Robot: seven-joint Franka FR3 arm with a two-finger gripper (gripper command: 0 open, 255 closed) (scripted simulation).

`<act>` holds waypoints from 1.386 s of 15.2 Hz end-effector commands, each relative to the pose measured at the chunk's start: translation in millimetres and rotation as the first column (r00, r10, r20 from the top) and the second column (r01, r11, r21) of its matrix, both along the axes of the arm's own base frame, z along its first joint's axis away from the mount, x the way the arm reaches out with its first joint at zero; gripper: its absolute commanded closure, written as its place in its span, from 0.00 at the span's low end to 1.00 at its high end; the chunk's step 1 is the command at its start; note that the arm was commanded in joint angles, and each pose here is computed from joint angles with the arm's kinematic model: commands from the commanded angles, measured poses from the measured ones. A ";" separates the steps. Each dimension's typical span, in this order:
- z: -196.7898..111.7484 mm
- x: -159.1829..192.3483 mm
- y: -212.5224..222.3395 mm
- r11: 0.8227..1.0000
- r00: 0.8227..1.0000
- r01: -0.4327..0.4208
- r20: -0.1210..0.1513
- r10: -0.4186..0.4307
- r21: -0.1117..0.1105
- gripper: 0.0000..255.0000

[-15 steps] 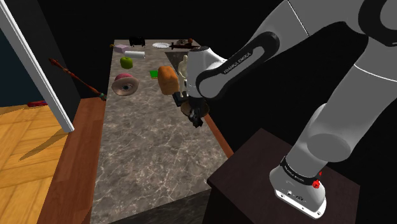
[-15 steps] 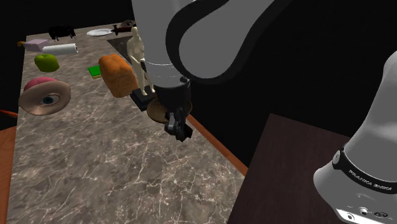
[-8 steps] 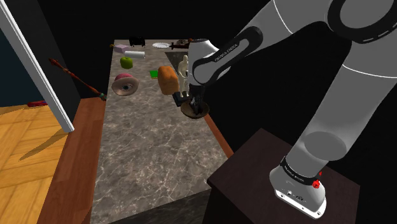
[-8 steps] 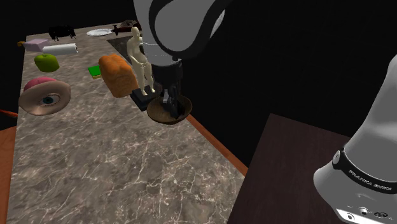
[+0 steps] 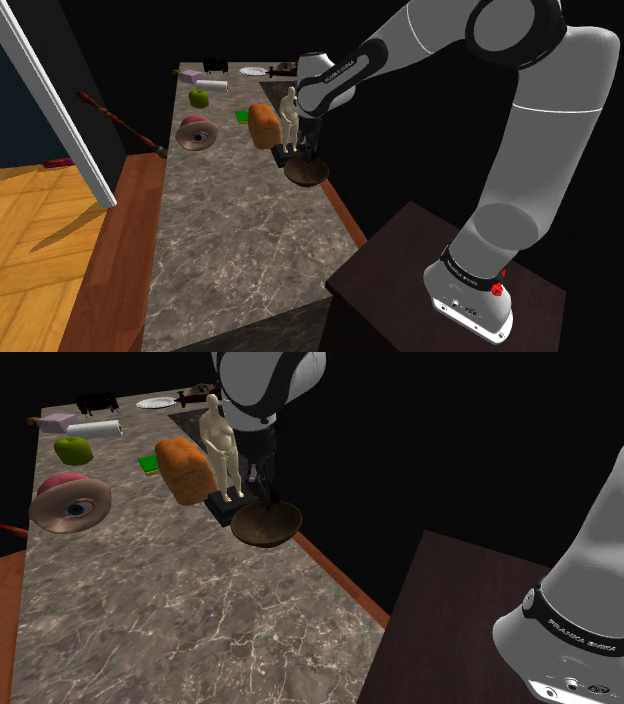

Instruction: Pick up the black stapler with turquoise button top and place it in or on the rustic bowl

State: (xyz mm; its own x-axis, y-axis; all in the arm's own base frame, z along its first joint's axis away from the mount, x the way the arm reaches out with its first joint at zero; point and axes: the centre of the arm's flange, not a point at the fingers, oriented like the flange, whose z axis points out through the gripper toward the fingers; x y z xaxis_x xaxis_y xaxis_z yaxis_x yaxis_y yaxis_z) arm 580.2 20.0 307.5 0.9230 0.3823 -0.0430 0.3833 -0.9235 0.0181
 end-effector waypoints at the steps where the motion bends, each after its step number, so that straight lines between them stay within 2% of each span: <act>1: -0.6 19.4 -19.6 1.000 1.000 -0.001 0.000 0.001 0.000 1.00; 3: -0.1 42.1 -42.0 1.000 1.000 -0.001 0.000 0.001 0.000 1.00; 17: -74.2 42.1 -42.0 1.000 1.000 -0.001 0.000 0.001 0.000 1.00; 21: -74.2 42.1 -42.0 1.000 1.000 -0.001 0.000 0.001 0.000 1.00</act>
